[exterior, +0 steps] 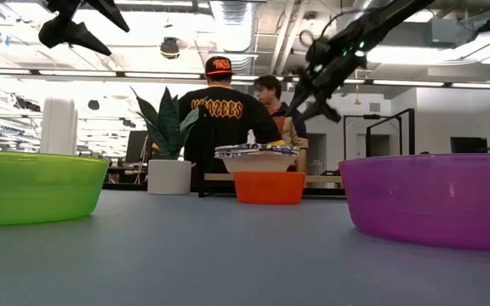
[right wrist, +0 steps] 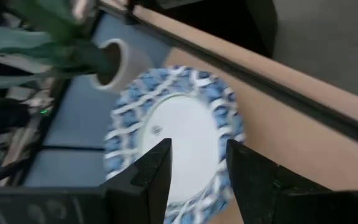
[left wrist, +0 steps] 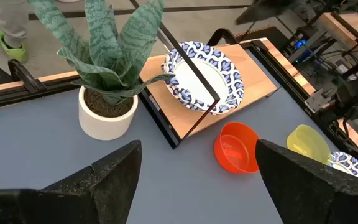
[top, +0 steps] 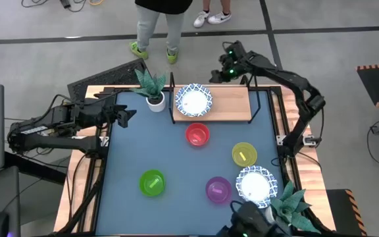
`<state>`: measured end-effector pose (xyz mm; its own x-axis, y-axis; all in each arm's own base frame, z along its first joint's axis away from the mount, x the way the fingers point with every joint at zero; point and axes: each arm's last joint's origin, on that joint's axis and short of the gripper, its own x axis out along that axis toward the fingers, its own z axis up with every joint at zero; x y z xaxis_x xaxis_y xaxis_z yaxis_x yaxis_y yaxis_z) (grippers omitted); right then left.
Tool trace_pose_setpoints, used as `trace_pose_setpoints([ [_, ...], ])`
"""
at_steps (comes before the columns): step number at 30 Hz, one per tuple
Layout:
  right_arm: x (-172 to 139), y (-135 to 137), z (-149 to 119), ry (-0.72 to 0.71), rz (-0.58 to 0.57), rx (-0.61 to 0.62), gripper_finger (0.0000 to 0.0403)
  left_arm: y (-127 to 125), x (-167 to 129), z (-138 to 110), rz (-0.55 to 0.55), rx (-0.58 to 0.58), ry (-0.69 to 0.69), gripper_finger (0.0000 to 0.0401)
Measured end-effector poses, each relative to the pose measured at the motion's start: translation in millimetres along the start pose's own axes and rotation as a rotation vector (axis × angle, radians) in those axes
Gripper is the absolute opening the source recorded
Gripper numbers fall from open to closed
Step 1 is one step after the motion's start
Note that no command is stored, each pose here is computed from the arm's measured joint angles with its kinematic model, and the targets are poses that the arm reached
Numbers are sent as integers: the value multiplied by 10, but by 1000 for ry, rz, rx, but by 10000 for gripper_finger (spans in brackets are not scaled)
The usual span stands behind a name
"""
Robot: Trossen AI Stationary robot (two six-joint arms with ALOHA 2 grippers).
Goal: Place and stack bowls onto a shelf
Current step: Stack the white patterned bowl on top of the white patterned bowl on the shelf
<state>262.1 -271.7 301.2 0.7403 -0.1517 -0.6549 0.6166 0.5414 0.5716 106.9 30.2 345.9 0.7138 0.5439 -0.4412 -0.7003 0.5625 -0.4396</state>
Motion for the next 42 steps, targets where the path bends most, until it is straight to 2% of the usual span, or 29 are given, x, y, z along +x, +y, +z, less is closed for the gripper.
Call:
trace_pose_setpoints([
  [3,-368,188,-21,-5,40,-47,176,-1,0,-1,-4,24,4,300],
  [8,-833,511,-379,112,15,-165,176,-1,0,-2,-5,25,5,300],
  [14,-1123,877,-954,322,-126,-342,176,-6,0,-6,-20,25,19,300],
  [17,-1163,1080,-1232,426,-150,-470,175,-7,0,-7,-25,26,23,300],
  [22,-1126,1409,-1643,559,-105,-709,175,-7,0,-7,-25,25,23,300],
  [26,-1039,1610,-2020,629,4,-959,175,-7,0,-7,-25,30,22,300],
  [30,-931,1694,-2385,691,111,-1187,175,-7,0,-7,-25,66,22,300],
  [36,-655,1669,-2748,725,184,-1326,175,-6,0,-8,-24,68,23,300],
  [42,-248,1628,-2956,848,179,-1425,175,3,1,-18,-15,73,33,300],
])
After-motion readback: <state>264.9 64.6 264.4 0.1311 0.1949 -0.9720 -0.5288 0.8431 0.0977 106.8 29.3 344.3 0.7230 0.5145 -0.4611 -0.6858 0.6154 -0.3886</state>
